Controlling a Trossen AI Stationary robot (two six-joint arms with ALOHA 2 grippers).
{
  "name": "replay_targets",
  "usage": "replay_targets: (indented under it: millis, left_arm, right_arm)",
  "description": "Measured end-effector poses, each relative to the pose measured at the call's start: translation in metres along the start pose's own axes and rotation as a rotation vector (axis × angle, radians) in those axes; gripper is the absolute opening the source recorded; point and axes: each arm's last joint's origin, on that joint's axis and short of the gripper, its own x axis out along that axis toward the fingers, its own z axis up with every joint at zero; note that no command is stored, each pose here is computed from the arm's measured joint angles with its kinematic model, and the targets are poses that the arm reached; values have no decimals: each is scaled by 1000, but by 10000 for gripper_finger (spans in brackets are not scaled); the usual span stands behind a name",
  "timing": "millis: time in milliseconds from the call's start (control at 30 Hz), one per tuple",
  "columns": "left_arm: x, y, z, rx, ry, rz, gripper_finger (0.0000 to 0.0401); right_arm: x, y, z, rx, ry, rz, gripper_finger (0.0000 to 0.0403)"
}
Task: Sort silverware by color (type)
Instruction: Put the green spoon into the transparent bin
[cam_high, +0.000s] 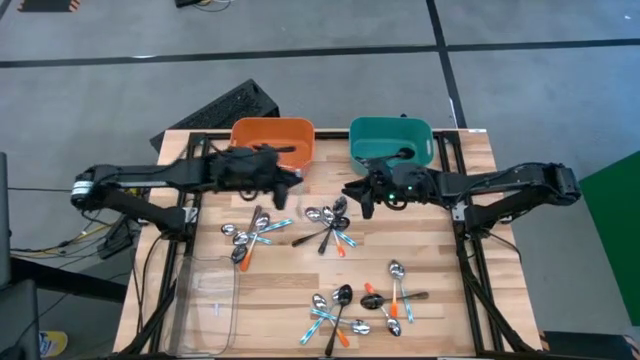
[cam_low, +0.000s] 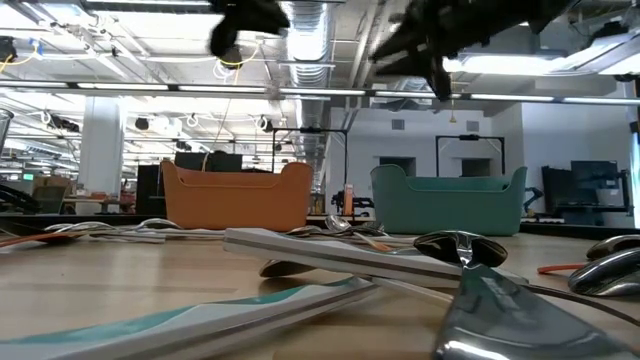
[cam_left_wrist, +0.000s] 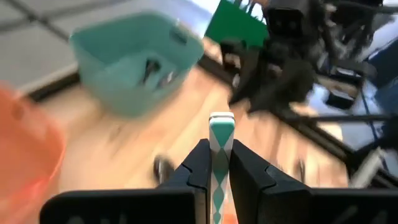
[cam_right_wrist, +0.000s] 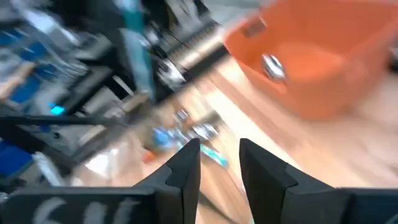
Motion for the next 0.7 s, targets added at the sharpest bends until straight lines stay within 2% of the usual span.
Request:
replay_targets:
  millis: [100, 200, 300, 367, 500, 600, 700]
  left_arm:
    - [-30, 10, -12, -75, 166, 30, 17]
    - [-59, 21, -29, -214, 366, 96, 20]
    - [-87, 25, -49, -343, 523, 214, 21]
    - [-102, 24, -62, -404, 601, 304, 21]
    - [-121, 13, -81, -474, 686, 377, 21]
    - [-125, 0, -91, -493, 703, 372, 21]
    - [-124, -12, -102, -472, 704, 387, 21]
  right_arm:
    - [0, -8, -8, 35, 91, -68, 134]
    - [-2, -12, -15, 45, 163, -116, 132]
    - [-3, -14, -18, 41, 197, -138, 132]
    - [-3, -14, -19, 82, 201, -143, 134]
    - [-2, -14, -21, 188, 248, -111, 134]
    - [-3, -14, -23, 163, 271, -104, 134]
    - [-2, -16, -26, 139, 278, -147, 134]
